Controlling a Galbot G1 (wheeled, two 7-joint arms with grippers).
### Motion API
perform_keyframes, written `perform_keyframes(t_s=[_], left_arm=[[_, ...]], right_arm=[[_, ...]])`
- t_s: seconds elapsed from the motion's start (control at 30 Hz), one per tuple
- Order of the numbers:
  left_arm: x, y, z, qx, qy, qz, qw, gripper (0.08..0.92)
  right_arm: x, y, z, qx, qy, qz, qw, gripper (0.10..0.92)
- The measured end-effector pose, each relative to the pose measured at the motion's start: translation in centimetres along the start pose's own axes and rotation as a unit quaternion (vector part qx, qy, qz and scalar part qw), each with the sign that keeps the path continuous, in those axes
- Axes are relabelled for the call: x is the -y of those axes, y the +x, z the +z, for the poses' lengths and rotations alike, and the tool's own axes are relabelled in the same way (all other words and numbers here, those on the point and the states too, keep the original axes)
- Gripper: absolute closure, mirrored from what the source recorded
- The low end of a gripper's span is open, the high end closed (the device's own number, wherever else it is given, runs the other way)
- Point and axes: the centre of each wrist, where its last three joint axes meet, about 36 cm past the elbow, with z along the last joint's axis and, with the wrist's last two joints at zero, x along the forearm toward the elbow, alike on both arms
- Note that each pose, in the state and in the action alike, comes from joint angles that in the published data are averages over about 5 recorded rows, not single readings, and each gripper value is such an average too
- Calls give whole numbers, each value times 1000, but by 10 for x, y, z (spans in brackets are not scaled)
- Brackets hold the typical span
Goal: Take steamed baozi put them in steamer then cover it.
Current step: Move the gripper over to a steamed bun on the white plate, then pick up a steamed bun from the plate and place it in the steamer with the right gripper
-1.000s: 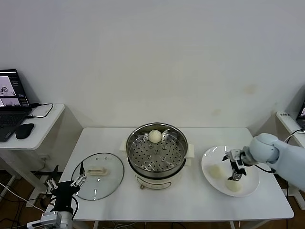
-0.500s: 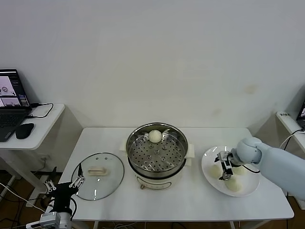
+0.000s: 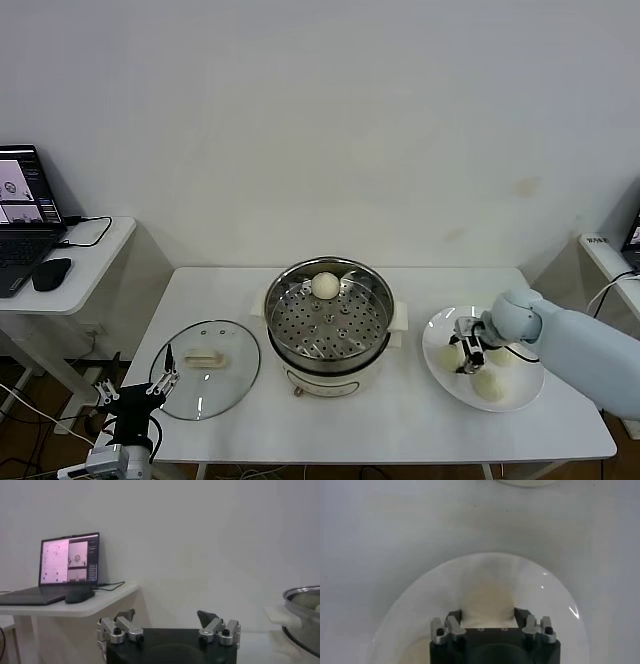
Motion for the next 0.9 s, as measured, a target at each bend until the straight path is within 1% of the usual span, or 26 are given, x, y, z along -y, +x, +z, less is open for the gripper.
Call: perform_keyframes(t_s=[0.1,0.2,0.3,0.43,0.6,0.7,0.8,0.9], left_arm=[[0,0,-1,2,0,1,1000,177],[0,-1,-3,4,-1,2,1000,177],[0,-2,-4,7,-2,5,1000,177],[2,-2,-7,9,-1,9,1000,177],[5,-2,-9,12,1,14,1000,177],[6,-2,-10,13,2,15,1000,177],[7,-3,-10,15,4,13,1000,177],[8,-4,-10,15,5,11,1000,177]], right_arm=[[5,14,3,0,-2,4,1000,403],[13,37,6,2,-6,13,1000,402],[24,68,3,9,-7,27,1000,399],[43,117,-14,26,1,52,998,395],[66,180,-54,52,23,85,995,388],[75,208,-88,72,37,97,992,386],[81,222,-124,93,44,98,990,385],[85,223,-159,108,47,90,989,383]])
